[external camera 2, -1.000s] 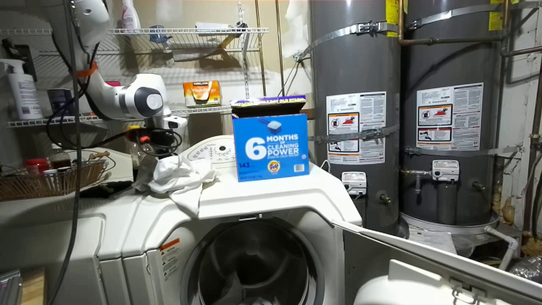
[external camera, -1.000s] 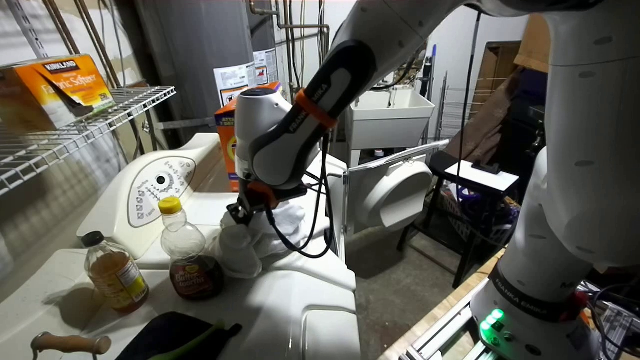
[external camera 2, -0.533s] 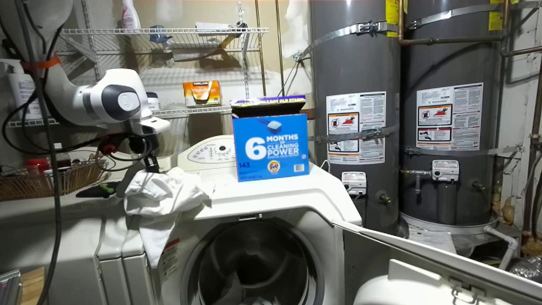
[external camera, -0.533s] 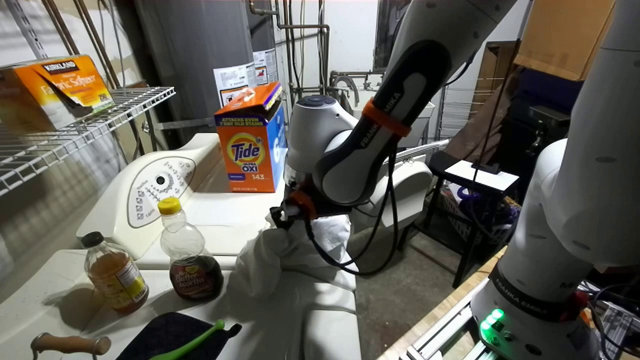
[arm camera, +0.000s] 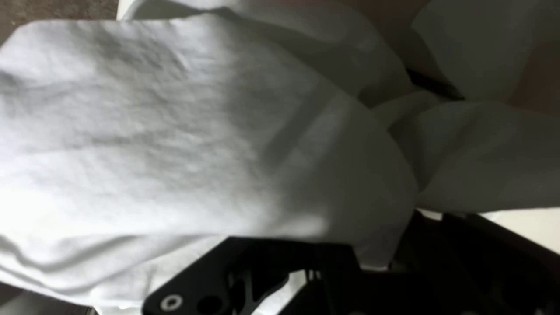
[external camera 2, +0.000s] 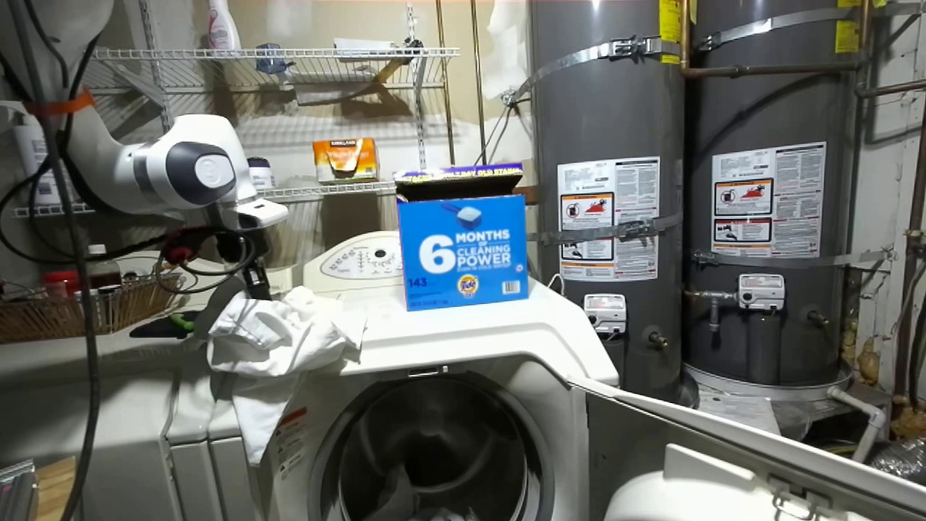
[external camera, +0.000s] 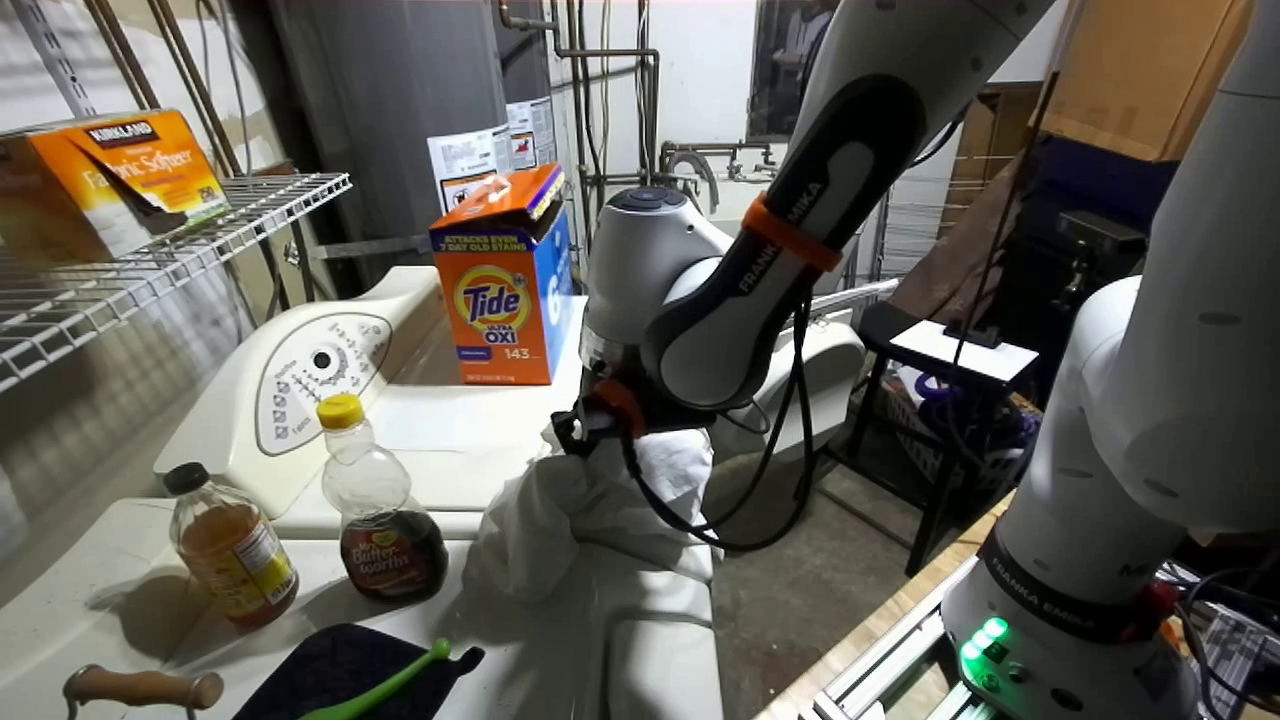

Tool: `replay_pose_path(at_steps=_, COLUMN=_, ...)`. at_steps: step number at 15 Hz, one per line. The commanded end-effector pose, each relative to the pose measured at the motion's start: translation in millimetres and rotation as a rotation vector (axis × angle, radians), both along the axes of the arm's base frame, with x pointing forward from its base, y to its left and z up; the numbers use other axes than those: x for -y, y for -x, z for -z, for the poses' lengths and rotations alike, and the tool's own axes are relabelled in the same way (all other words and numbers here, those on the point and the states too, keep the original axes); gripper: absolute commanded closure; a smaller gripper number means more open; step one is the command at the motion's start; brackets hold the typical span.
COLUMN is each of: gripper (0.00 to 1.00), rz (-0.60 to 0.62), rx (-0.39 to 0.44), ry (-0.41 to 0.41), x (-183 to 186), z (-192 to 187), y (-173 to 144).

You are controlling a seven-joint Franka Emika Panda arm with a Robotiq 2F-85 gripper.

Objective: Pick up the white cloth from the top of the washing machine then place it inside the machine.

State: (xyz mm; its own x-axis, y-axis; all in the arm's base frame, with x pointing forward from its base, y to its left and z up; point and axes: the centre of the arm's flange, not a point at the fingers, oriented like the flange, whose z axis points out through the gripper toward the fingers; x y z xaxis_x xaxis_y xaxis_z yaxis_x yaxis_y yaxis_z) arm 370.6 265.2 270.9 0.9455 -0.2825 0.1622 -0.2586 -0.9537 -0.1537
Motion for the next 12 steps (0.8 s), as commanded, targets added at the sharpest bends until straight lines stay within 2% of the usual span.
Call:
replay_pose_path(at_steps=1, gripper=0.95, rz=0.004, rx=0.000, ry=0.004, x=42, z=6, y=-7)
replay_pose_path(at_steps=7, gripper=0.95, rz=0.132, rx=-0.028, ry=-0.034, x=182, z=55, y=-8)
replay_pose_path(at_steps=10, gripper=0.95, rz=0.241, rx=0.012, ry=-0.062, x=245, z=74, y=-21)
replay_pose_path(at_steps=12, gripper=0.95, rz=0.289, rx=0.043, ry=-0.053, x=280, z=85, y=-32)
